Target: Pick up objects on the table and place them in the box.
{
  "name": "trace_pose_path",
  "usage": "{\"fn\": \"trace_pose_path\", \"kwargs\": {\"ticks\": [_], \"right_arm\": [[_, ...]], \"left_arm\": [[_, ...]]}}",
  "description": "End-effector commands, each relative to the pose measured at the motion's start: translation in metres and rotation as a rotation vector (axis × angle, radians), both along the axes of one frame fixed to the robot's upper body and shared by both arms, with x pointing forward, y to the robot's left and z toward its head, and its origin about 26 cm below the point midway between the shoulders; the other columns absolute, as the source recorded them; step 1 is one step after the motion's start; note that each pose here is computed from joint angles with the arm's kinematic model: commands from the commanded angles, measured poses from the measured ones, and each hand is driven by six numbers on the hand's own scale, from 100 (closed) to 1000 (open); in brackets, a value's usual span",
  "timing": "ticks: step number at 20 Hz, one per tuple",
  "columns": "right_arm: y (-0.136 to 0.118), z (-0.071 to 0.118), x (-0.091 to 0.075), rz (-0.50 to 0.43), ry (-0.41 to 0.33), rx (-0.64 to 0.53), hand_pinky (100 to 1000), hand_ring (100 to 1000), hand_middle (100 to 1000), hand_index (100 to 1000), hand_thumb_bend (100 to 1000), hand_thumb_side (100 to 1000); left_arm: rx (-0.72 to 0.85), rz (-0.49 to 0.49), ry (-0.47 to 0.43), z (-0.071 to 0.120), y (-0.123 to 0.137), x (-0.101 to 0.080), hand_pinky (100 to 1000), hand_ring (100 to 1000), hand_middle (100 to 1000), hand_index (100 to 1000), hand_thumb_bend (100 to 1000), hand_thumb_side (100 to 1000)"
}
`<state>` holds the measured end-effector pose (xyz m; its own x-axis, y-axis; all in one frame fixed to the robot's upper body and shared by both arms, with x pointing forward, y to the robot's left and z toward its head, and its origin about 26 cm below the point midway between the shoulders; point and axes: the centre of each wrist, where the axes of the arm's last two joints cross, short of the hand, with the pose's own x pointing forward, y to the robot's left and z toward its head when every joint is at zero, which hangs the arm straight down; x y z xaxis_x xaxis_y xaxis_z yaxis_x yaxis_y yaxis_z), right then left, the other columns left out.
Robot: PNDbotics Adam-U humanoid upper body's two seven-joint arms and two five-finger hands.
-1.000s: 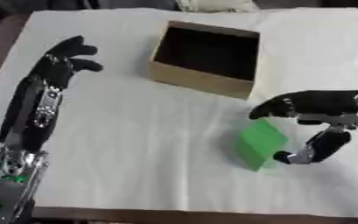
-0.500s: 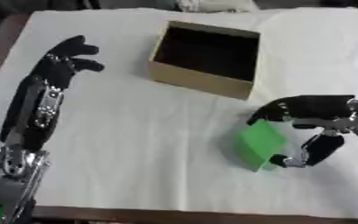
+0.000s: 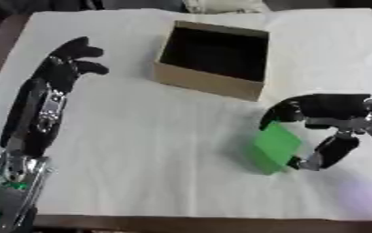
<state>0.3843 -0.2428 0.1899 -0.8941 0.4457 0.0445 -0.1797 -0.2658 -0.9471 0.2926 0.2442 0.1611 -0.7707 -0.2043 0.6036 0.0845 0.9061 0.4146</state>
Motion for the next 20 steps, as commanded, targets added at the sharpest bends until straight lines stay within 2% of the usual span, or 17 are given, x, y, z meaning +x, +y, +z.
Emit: {"fn": "trace_pose_path", "kwargs": {"ticks": [1, 2, 12, 16, 20], "right_arm": [[-0.008, 0.03, -0.003, 0.218, -0.046, -0.231, 928, 906, 828, 599, 100, 344], [-0.01, 0.036, -0.004, 0.212, -0.051, -0.221, 929, 907, 829, 601, 100, 329], [-0.042, 0.082, -0.021, 0.126, -0.073, -0.161, 934, 908, 832, 602, 100, 302], [-0.06, 0.099, -0.025, 0.048, -0.082, -0.13, 937, 909, 835, 611, 100, 292], [-0.082, 0.112, -0.021, -0.061, -0.086, -0.079, 937, 909, 834, 612, 100, 276]], "left_arm": [[0.019, 0.003, -0.041, 0.012, 0.004, -0.002, 828, 692, 751, 916, 100, 961], [0.021, 0.008, -0.044, 0.012, 0.006, -0.002, 828, 693, 752, 916, 100, 919], [0.015, 0.084, -0.092, 0.019, 0.022, -0.001, 826, 694, 752, 914, 100, 905], [0.006, 0.077, -0.117, 0.023, 0.021, 0.0, 825, 695, 751, 914, 100, 902], [-0.001, 0.041, -0.129, 0.025, 0.014, 0.001, 825, 695, 752, 914, 100, 902]]}}
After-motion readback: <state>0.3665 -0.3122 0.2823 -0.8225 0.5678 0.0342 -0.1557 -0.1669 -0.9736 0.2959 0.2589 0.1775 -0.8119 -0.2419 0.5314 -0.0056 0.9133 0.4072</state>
